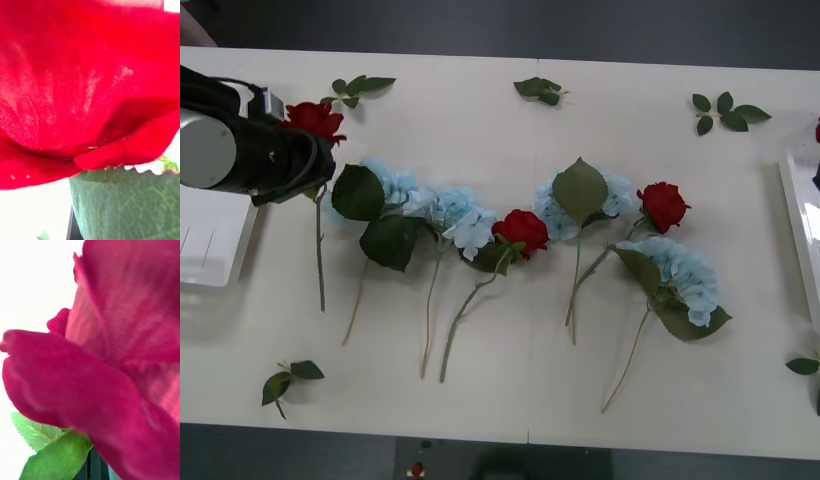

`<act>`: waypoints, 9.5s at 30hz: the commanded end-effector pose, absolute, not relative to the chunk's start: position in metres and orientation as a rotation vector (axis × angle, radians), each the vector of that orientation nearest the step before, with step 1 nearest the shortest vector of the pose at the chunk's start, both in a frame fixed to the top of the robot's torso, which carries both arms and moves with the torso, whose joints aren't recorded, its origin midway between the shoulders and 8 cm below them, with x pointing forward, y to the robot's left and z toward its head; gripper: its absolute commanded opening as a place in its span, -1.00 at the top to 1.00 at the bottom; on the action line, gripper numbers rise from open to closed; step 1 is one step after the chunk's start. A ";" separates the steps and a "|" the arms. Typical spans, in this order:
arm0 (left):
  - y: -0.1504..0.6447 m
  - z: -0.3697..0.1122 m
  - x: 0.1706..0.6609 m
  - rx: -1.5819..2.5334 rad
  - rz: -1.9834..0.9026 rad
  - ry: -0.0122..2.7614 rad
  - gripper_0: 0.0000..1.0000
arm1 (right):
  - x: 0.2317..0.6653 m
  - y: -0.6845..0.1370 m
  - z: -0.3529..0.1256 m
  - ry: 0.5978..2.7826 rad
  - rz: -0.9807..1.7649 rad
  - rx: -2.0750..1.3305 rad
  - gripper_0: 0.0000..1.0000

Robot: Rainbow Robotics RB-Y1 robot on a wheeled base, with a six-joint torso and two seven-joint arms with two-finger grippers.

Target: Put the red flowers into the right box and the blue flowers into the left box

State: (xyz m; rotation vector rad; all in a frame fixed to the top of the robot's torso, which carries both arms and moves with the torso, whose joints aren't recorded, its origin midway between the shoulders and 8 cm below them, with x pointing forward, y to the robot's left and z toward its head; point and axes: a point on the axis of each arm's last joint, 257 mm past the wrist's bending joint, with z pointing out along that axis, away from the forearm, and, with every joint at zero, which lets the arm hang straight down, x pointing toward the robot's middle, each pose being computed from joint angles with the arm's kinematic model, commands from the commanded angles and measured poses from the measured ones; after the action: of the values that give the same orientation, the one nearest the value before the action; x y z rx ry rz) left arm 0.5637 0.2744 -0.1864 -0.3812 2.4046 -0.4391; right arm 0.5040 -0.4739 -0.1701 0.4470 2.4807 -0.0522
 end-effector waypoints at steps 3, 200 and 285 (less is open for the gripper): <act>0.227 -0.088 0.567 -0.246 -0.628 2.234 1.00 | 0.499 -0.546 -0.106 2.385 -0.309 0.415 1.00; 0.057 0.027 0.469 0.181 -1.080 1.972 -1.00 | 0.444 -0.438 -0.021 2.356 0.786 -0.046 1.00; 0.229 -0.295 0.562 0.282 0.013 2.430 -1.00 | 0.404 -0.393 -0.167 2.604 0.195 0.534 -1.00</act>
State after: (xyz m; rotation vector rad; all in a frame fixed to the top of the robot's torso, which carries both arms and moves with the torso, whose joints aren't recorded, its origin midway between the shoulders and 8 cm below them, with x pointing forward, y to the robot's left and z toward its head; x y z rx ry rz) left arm 0.5498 0.2428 -0.3130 0.2331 2.4757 0.0106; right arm 0.4034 -0.4083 -0.1737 0.5347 2.6324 0.2096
